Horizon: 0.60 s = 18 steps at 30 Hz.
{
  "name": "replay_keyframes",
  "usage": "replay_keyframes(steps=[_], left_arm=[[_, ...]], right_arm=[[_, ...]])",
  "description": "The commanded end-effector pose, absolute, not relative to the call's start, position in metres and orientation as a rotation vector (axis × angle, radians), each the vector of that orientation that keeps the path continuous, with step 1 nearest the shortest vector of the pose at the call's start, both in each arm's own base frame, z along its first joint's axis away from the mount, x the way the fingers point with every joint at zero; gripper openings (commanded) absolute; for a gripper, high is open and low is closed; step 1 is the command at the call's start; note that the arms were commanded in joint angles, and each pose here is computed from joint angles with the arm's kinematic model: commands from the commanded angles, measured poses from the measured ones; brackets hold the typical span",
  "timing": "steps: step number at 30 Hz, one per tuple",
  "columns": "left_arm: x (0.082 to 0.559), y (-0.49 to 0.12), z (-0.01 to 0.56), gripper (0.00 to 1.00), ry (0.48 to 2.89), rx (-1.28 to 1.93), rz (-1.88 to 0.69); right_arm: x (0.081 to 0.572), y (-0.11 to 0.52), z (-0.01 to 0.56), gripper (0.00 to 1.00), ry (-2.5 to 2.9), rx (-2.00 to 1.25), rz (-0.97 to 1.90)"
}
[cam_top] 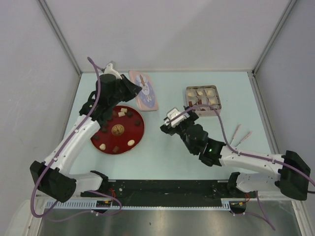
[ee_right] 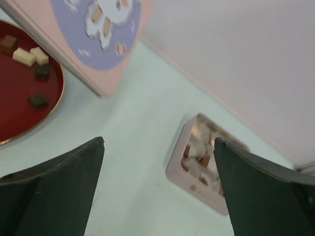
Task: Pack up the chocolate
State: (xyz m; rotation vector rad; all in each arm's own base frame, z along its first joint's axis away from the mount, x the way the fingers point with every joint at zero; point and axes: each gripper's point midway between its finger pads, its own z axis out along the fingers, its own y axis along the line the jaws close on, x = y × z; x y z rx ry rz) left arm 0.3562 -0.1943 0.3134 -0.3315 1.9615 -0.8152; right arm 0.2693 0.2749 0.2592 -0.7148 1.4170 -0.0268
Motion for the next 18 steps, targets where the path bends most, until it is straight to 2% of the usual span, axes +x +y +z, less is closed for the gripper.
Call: replay_keyframes(steps=[1, 9, 18], left_arm=[[0.358, -0.162, 0.331, 0.08, 1.866, -0.229, -0.643], [0.329, -0.137, 0.338, 0.09, 1.809, -0.161, -0.543], [0.299, -0.132, 0.313, 0.10, 1.857, -0.123, -0.557]], right_arm=[[0.281, 0.250, 0.235, 1.00, 1.679, -0.657, 0.140], [0.335, 0.198, 0.192, 1.00, 2.034, -0.412, 0.304], [0.399, 0.181, 0.145, 1.00, 2.196, -0.292, 0.352]])
